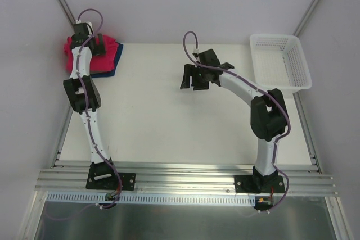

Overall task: Fold and stack the t-shirts
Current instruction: Put the neatly folded tshirt into the corner of the board with the left arm

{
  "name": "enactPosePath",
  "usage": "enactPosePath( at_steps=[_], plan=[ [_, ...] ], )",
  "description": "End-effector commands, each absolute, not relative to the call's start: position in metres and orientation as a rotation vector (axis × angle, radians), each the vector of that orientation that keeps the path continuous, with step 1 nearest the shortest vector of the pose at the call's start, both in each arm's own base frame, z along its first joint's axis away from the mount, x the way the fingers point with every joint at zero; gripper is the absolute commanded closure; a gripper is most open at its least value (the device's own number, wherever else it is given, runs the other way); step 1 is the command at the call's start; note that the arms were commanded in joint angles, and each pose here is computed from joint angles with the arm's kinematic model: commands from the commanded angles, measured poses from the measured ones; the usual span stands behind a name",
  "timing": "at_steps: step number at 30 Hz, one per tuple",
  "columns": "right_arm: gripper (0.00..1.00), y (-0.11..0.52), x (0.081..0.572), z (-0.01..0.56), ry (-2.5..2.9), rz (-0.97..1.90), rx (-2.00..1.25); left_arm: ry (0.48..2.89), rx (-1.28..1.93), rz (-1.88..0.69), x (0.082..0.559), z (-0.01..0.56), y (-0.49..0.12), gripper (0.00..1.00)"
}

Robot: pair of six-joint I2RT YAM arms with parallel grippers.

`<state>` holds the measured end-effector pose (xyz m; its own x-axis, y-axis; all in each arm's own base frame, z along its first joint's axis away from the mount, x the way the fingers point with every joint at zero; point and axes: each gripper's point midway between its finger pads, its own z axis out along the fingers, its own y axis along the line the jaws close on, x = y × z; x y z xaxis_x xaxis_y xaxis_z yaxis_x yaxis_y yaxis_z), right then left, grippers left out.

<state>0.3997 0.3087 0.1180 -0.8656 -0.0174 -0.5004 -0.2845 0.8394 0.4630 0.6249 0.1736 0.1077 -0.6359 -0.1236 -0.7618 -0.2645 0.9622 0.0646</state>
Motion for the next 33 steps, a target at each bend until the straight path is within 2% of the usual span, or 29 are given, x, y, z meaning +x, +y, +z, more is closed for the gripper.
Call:
enactPosePath(
  at_steps=[1,3,6,7,9,10,13,18,20,22,23,28,33],
  plan=[
    [0.26,0.3,0.4,0.151,2.454,0.736,-0.221,2.222,-0.259,0.182,0.639,0.119,0.161,0.01],
    [0.26,0.301,0.401,0.152,2.446,0.736,-0.228,2.193,-0.255,0.22,0.641,0.133,0.161,0.01],
    [0.26,0.301,0.411,0.173,2.377,0.726,-0.271,2.08,-0.286,0.297,0.641,0.196,0.154,0.01],
    [0.26,0.301,0.413,0.186,2.341,0.721,-0.293,2.008,-0.307,0.293,0.636,0.238,0.151,0.01],
    [0.25,0.3,0.421,0.213,2.258,0.69,-0.361,1.929,-0.289,0.285,0.629,0.286,0.137,0.01],
    [0.25,0.298,0.421,0.227,2.225,0.681,-0.375,1.852,-0.284,0.272,0.617,0.332,0.129,0.01],
    [0.24,0.288,0.42,0.25,2.171,0.608,-0.452,1.73,-0.25,0.204,0.588,0.406,0.108,0.01],
    [0.19,0.254,0.401,0.267,2.167,0.434,-0.58,1.729,-0.09,-0.114,0.555,0.433,0.017,0.01],
    [0.06,0.241,0.398,0.274,2.149,0.36,-0.609,1.767,0.0,-0.224,0.533,0.425,-0.025,0.01],
    [0.0,0.225,0.396,0.299,2.069,0.287,-0.623,1.823,0.069,-0.308,0.511,0.407,-0.066,0.01],
    [0.03,0.222,0.395,0.309,2.038,0.272,-0.62,1.837,0.086,-0.337,0.502,0.403,-0.076,0.01],
    [0.03,0.179,0.395,0.363,1.866,0.075,-0.458,1.853,0.05,-0.399,0.445,0.396,-0.104,0.01],
    [0.03,0.127,0.377,0.388,1.837,0.017,-0.295,1.722,0.114,-0.352,0.404,0.433,-0.095,0.01]
  ],
)
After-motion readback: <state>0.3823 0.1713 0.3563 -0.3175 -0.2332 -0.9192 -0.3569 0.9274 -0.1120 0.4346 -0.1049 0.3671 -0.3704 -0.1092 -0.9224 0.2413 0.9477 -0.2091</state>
